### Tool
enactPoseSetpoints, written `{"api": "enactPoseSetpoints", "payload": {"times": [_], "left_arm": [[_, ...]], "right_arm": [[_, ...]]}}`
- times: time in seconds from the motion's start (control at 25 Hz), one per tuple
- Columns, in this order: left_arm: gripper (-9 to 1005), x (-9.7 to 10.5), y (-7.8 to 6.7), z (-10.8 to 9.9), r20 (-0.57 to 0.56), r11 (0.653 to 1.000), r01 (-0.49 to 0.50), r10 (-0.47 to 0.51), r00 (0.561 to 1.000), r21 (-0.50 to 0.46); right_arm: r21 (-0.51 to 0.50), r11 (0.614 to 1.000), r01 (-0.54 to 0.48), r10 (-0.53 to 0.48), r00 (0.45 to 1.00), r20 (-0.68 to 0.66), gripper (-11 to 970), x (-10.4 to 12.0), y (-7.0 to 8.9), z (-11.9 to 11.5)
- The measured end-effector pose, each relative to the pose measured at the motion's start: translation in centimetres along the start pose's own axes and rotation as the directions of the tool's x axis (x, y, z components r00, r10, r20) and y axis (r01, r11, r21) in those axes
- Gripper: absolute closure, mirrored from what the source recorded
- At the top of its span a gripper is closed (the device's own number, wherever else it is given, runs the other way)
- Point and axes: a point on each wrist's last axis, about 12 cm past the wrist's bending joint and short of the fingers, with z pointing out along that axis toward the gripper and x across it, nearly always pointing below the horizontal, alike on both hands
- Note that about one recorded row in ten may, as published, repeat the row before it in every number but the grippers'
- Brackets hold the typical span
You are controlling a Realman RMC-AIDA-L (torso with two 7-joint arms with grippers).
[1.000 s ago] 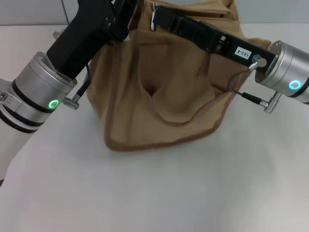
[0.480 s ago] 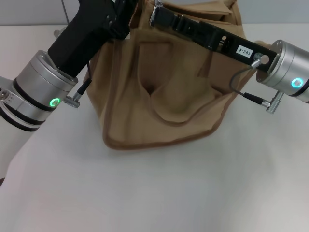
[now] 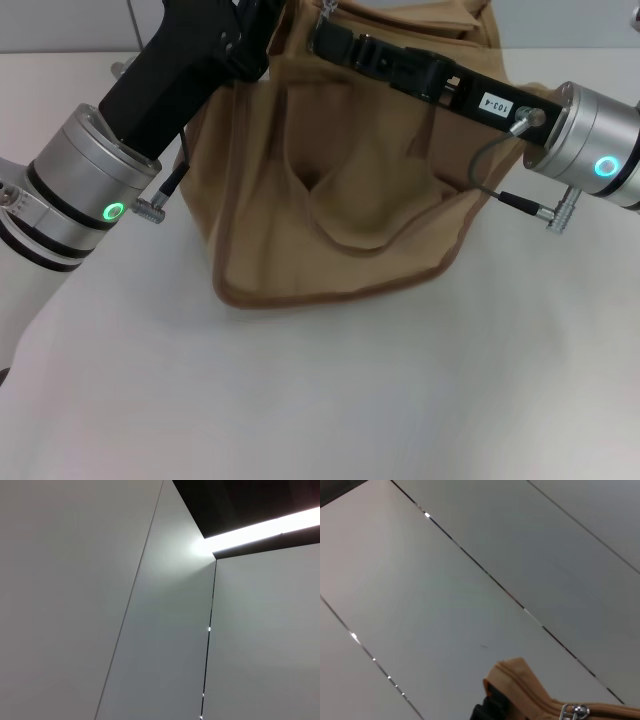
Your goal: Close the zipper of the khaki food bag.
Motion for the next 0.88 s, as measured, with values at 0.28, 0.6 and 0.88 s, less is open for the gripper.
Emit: {"api": "enactPoseSetpoints", "payload": {"times": [0.28,0.6,0.88], "left_arm": [[942,0.00,0.00,0.02,0.000,1.000,0.002,-0.002,1.000,0.001],[943,0.00,0.00,0.05,0.000,1.000,0.003,-0.003,1.000,0.001],[944,0.00,0.00,0.06,0.000,1.000,0.000,0.000,1.000,0.002]], "right_arm": [[0.005,1.000,-0.003,0.003,1.000,-0.001,621,-0.25,-0.10,0.30],[-0.010,1.000,0.021,-0.021,1.000,-0.004,618,-0.26,0.06,0.42],[-0.031,0.999,0.018,-0.018,1.000,0.002,475,-0.24,0.32,0.40]]}}
